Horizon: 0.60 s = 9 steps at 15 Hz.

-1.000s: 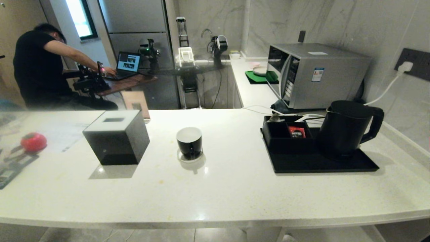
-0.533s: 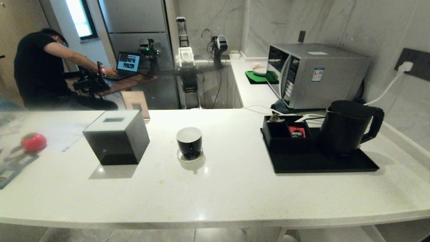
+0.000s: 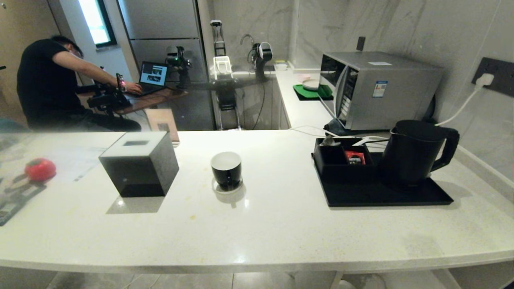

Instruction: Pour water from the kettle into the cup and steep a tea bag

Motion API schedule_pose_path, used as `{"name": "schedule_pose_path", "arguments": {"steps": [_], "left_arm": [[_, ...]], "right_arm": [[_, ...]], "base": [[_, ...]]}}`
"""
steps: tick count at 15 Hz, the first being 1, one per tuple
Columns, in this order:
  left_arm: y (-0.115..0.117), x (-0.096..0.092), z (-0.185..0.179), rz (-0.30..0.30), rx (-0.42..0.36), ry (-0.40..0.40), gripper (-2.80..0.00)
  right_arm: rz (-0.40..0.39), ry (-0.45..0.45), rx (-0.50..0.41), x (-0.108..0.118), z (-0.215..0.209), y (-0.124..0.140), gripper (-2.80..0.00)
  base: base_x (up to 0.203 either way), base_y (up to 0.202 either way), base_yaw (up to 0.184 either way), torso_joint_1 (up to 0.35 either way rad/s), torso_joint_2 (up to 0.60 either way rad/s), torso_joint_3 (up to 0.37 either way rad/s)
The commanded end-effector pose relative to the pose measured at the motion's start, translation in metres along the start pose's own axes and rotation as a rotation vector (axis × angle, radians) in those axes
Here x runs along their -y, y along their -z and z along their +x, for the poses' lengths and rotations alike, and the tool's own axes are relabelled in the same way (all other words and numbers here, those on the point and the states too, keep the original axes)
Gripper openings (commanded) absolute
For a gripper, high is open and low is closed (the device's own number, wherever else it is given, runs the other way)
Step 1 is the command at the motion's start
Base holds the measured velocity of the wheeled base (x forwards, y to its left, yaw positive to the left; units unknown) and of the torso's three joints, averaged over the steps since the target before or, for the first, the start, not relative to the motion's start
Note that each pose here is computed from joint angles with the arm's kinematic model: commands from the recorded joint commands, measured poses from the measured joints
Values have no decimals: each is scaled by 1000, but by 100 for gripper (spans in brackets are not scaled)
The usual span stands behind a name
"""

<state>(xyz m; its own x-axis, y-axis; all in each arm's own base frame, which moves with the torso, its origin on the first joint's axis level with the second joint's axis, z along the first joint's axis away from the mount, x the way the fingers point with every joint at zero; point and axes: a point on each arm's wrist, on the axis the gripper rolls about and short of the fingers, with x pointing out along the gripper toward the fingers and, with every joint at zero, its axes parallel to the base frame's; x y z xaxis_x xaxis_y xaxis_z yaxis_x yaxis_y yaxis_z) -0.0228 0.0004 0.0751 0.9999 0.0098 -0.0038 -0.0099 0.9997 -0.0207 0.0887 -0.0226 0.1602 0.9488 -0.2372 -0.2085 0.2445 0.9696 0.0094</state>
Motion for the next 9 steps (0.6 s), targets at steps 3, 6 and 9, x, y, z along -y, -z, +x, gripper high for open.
{"name": "schedule_pose_path", "arguments": {"steps": [3,6,9], "left_arm": [[0,0,0,-1,0,-1,-280],[0,0,0,-1,0,0,-280],[0,0,0,-1,1,-1,-280]], "right_arm": [[-7,-8,-61,2,57,-8,-280],[-20,-15,-69,3,88,-5,-280],[-41,-16,-84,3,117,3,-280]], "base": [[0,0,0,0,0,0],[0,0,0,0,0,0],[0,0,0,0,0,0]]}}
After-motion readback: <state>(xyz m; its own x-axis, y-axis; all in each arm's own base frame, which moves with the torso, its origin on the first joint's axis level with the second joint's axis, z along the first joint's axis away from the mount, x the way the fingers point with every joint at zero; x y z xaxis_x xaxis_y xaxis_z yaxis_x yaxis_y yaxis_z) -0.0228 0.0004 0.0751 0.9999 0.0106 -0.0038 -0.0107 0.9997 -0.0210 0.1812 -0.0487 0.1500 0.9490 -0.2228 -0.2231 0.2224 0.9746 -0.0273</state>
